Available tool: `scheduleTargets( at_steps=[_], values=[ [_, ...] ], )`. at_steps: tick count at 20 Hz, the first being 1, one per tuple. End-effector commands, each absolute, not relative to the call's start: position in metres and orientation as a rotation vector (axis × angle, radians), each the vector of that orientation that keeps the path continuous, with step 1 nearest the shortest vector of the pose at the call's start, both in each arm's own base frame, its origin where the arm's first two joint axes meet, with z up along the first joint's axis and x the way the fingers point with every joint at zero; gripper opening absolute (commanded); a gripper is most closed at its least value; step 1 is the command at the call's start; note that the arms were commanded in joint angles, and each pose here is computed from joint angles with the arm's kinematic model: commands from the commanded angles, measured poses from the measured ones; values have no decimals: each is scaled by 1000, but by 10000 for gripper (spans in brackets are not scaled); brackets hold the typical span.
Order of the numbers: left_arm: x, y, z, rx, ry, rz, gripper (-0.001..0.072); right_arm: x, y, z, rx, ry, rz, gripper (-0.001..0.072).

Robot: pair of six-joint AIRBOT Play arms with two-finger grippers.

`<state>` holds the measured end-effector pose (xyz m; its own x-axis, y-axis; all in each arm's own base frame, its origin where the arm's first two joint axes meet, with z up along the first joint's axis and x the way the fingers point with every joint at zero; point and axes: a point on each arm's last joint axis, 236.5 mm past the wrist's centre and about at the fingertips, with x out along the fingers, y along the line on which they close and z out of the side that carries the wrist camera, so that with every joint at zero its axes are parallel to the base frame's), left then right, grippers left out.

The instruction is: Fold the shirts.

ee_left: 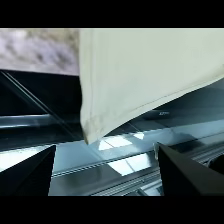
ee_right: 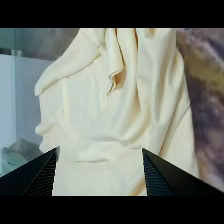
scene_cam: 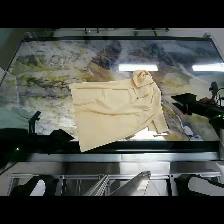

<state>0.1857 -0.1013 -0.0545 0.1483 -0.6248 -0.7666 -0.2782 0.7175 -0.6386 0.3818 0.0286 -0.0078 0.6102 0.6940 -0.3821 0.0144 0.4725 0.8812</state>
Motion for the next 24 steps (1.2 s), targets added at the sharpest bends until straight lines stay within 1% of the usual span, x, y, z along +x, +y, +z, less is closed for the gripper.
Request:
scheduleTargets(
  at_steps=[1,2,5,7,9,12,16,17,18,19,20,22,23,24],
  values=[
    [181,-102,-76,-885,1357,-179,713,375,36,-5,1012,840,523,574],
    [185,-100,-77,-893,1333,-167,697,373,38,-4,1014,842,533,574],
    [190,-98,-84,-922,1343,-141,695,372,40,-2,1004,838,553,574],
    [192,-110,-88,-973,1375,-198,695,372,40,-2,1004,839,553,574],
    [192,-126,-92,-977,1407,-293,696,371,41,-1,1006,839,560,574],
    [193,-138,-104,-922,1495,-349,695,369,43,1,1009,842,575,574],
    [212,-159,-118,-802,1556,-405,695,367,46,3,1013,845,592,574],
    [217,-167,-121,-774,1573,-420,666,366,47,4,1016,846,602,574],
    [219,-175,-123,-751,1596,-444,455,364,49,6,1018,848,610,574],
    [218,-185,-125,-723,1626,-478,204,364,49,6,1019,849,615,574],
    [217,-193,-125,-706,1655,-509,25,363,49,6,1021,849,617,574],
    [217,-198,-124,-690,1678,-538,25,363,43,5,1034,850,597,571],
    [219,-197,-121,-695,1677,-544,25,363,35,1,1047,855,564,557],
    [222,-191,-116,-702,1675,-551,25,362,23,-5,1072,873,510,492]
  ],
)
